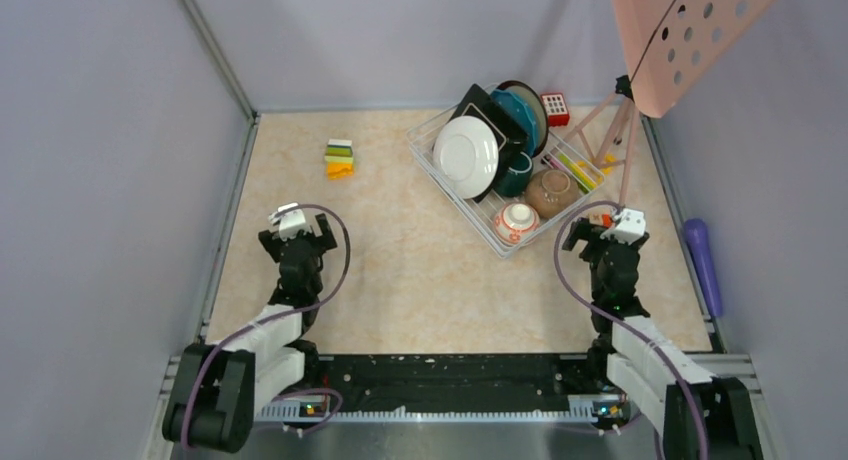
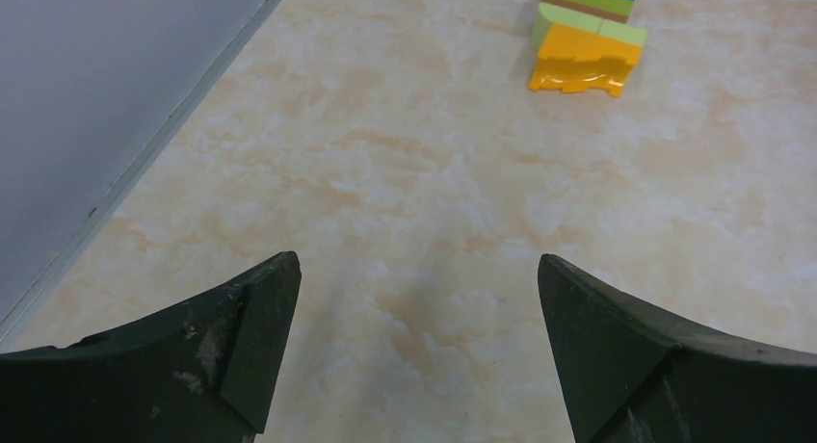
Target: Load the mixed dishes into the dish rack
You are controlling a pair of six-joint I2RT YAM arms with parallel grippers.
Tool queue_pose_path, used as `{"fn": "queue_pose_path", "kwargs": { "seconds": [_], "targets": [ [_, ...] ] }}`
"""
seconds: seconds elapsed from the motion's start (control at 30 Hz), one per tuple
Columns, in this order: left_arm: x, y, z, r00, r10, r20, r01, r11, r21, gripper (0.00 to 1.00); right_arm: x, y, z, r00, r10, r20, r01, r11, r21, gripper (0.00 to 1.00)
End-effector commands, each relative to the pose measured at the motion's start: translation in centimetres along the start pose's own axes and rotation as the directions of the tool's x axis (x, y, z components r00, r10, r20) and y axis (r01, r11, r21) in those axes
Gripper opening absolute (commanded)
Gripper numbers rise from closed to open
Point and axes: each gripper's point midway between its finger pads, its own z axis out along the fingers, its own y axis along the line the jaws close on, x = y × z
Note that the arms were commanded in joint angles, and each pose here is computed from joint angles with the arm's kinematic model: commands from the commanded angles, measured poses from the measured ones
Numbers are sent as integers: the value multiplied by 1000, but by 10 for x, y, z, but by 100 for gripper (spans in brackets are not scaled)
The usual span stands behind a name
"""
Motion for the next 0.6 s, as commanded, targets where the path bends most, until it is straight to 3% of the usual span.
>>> {"fn": "queue_pose_path", "kwargs": {
  "seconds": [0.0,0.07,0.17,0.3,0.57],
  "targets": [
    [-20,4,15,993,-36,112,36,999,4,98,-19,2,11,992,14,124,-13,1000,-16,99],
    [-20,-7,16,994,-24,107,16,997,75,98,-21,0,16,988,-1,152,2,1000,-5,99],
    [-16,-31,29,997,49,61,-61,977,203,94,-17,28,34,991,-73,113,90,983,-158,99],
    [-24,-15,41,992,74,106,-86,990,111,95,-20,15,51,995,-19,94,33,989,-143,99],
    [-17,-3,36,998,32,60,-36,997,75,93,-17,17,39,996,-6,88,21,984,-175,98]
  ]
}}
